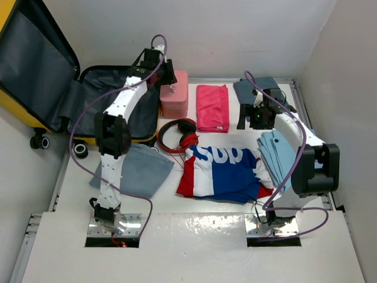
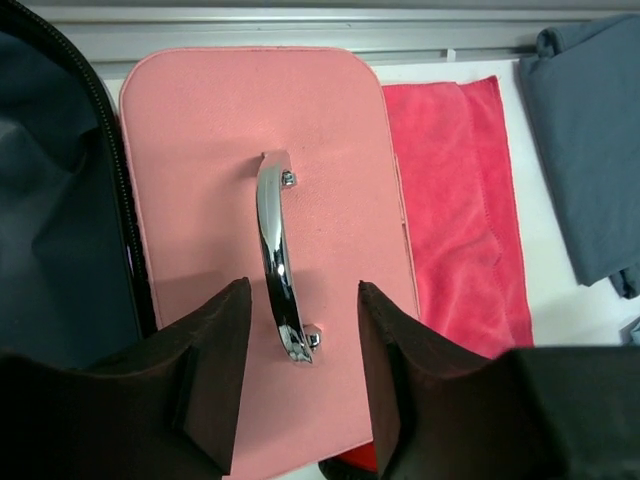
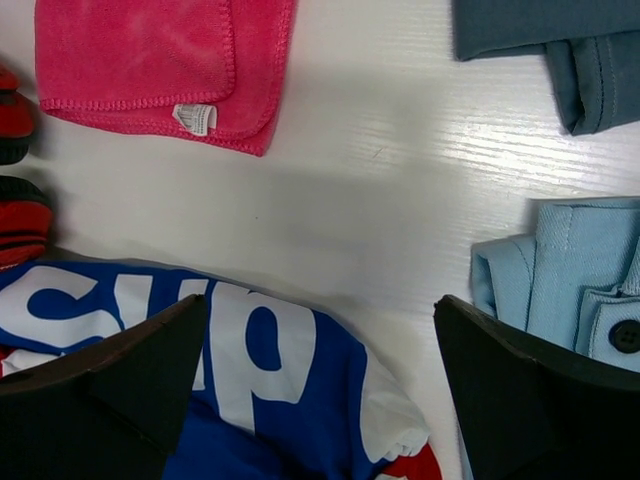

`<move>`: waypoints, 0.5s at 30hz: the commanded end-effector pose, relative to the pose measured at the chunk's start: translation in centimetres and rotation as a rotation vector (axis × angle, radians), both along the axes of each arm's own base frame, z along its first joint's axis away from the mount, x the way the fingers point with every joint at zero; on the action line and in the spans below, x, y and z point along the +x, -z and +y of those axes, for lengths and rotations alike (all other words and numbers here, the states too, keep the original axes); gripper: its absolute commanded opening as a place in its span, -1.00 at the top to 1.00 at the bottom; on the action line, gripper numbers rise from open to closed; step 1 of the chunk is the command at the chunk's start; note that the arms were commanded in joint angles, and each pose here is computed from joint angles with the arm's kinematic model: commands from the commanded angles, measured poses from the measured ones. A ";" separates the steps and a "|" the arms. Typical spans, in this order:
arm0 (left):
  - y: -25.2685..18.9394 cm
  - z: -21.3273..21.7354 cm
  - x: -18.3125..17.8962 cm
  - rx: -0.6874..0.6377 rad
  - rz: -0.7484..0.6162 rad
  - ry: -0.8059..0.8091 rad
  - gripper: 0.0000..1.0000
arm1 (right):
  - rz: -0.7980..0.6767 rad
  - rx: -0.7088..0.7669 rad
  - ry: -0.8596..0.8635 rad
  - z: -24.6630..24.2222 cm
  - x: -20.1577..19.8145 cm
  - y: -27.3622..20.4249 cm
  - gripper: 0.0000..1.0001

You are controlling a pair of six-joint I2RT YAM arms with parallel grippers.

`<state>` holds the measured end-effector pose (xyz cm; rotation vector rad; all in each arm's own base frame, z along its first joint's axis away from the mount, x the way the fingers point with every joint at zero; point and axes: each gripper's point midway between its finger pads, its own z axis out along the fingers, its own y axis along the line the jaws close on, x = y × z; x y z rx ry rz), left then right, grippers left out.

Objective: Pack the luggage

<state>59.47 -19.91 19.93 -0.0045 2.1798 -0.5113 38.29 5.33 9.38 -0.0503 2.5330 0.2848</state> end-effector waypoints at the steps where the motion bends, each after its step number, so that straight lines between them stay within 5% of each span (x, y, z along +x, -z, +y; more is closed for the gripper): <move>1: 0.4 -1.1 0.5 -0.014 -0.020 0.025 0.02 | -0.063 -0.013 0.000 -0.2 2.0 -1.6 -0.88; 8: 1.3 -3.6 0.1 -0.045 -0.020 0.124 0.47 | -0.074 -0.017 -0.003 -0.3 2.3 -1.8 -0.88; 12: 0.0 -4.5 0.3 -0.073 -0.064 0.173 1.00 | -0.077 -0.015 -0.004 -0.2 2.2 -1.9 -0.88; 15: -3.4 -5.7 0.1 -0.122 -0.158 0.249 1.00 | -0.077 0.002 -0.012 0.0 2.2 -2.1 -0.86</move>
